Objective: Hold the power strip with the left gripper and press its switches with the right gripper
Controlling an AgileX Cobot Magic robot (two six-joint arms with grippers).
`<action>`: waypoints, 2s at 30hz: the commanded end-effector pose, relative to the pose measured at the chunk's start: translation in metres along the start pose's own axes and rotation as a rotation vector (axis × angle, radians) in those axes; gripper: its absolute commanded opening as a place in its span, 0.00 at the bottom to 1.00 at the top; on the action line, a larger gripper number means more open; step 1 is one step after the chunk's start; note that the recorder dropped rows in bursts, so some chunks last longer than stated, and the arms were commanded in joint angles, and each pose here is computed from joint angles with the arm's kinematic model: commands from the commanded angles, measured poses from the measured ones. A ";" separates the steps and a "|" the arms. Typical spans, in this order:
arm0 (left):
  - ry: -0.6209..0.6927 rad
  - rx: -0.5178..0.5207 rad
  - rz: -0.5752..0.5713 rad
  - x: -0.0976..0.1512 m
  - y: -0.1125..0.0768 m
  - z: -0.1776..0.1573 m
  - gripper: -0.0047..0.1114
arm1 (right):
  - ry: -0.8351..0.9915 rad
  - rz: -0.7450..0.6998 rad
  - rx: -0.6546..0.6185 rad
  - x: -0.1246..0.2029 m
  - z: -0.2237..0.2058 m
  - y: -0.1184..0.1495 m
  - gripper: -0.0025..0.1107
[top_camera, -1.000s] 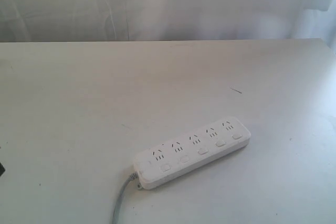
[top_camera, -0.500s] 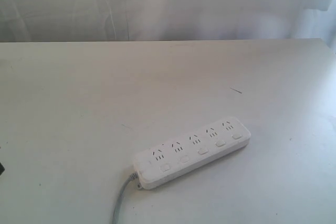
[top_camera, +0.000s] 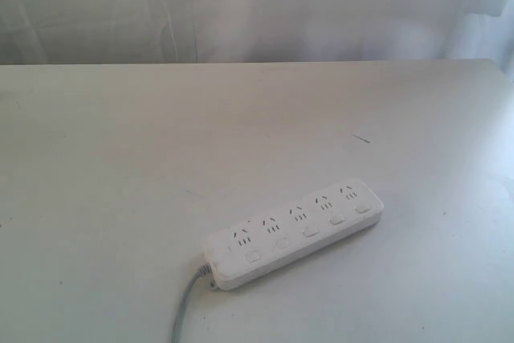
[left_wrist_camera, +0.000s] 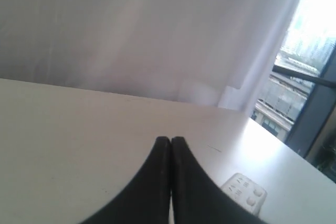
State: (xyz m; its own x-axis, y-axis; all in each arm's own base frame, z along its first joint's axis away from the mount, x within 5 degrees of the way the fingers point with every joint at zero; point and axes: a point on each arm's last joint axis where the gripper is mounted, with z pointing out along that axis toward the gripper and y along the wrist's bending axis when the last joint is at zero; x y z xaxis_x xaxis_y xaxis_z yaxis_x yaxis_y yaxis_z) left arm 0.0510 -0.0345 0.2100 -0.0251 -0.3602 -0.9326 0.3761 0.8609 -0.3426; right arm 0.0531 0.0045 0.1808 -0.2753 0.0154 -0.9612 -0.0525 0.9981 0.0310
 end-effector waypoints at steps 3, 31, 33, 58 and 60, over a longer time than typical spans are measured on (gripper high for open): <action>-0.037 -0.050 -0.107 -0.003 0.005 0.000 0.04 | -0.014 0.001 -0.004 -0.001 0.000 0.000 0.02; -0.015 -0.004 -0.061 -0.142 -0.020 0.079 0.04 | -0.014 0.001 -0.004 -0.001 0.000 0.000 0.02; -0.057 0.055 -0.010 -0.152 -0.026 0.085 0.04 | -0.014 0.001 -0.004 -0.001 0.000 0.000 0.02; 0.603 0.024 0.753 -0.075 -0.034 0.140 0.04 | -0.014 0.001 -0.004 -0.001 0.000 0.000 0.02; 0.715 0.069 0.809 -0.070 -0.041 0.137 0.04 | -0.014 0.001 -0.004 -0.001 0.000 0.000 0.02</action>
State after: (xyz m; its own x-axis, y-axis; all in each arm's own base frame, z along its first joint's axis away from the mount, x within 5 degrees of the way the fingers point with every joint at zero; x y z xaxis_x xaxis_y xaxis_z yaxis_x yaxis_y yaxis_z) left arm 0.1728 -0.0838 0.3088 -0.2299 0.5029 -0.8332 0.4804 0.8032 0.3523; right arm 0.0531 0.0045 0.1808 -0.2753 0.0154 -0.9612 -0.0525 0.9981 0.0310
